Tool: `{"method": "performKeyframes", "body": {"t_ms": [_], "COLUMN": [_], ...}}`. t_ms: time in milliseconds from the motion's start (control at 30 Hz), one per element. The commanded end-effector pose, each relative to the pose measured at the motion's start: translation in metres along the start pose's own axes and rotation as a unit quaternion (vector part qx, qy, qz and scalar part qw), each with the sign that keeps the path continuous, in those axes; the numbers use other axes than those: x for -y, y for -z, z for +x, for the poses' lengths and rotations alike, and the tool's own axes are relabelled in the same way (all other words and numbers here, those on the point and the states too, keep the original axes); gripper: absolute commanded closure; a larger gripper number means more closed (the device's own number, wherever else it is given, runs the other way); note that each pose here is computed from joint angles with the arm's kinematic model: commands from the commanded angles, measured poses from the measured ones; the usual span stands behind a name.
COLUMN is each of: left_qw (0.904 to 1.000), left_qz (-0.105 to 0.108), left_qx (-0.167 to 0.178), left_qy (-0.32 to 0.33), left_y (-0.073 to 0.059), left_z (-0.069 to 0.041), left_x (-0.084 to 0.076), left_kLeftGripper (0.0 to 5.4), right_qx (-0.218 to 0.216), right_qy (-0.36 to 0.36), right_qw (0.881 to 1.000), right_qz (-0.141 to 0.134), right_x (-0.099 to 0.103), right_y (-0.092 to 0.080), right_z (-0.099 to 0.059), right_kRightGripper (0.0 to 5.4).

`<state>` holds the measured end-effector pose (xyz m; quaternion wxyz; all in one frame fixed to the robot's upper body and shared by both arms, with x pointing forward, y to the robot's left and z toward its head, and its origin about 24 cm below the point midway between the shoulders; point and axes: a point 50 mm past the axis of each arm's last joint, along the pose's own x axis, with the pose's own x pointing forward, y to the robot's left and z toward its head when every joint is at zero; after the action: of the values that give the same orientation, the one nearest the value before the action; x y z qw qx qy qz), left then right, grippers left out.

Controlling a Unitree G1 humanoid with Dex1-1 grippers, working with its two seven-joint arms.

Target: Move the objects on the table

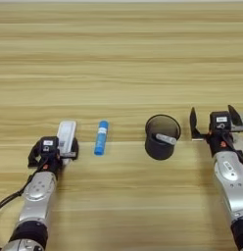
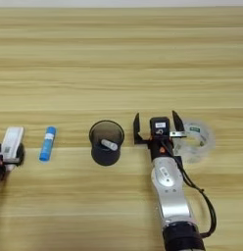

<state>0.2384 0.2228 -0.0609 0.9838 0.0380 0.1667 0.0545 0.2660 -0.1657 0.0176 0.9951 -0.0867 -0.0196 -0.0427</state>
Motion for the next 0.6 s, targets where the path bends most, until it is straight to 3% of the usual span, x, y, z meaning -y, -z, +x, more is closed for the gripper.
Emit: {"method": "performKeyframes", "body": {"t_ms": [33,300,600], "left_qw": [0.9983,0.9981,0.9982], "left_qz": [0.006,0.001,-0.001], "left_qx": [-0.058,-0.060,-0.057], "left_qy": [0.004,0.012,0.018], "left_y": [0.0225,0.0236,0.0231], "left_z": [-0.0086,-0.0086,-0.0085], "left_x": [0.0007,0.0022,0.0034], "left_kLeftGripper": [0.02,0.32,1.33], "right_qx": [0.004,0.004,0.004], "right_qy": [0.005,0.005,0.005], "right_qw": [1.000,1.000,1.000], "right_qz": [0.004,0.004,0.004], "right_x": [-0.0005,-0.0004,-0.0005], "right_y": [-0.0022,-0.0022,-0.0023], "right_z": [0.0001,0.0000,0.0006], "right_kRightGripper": [0.00,0.00,0.00]}}
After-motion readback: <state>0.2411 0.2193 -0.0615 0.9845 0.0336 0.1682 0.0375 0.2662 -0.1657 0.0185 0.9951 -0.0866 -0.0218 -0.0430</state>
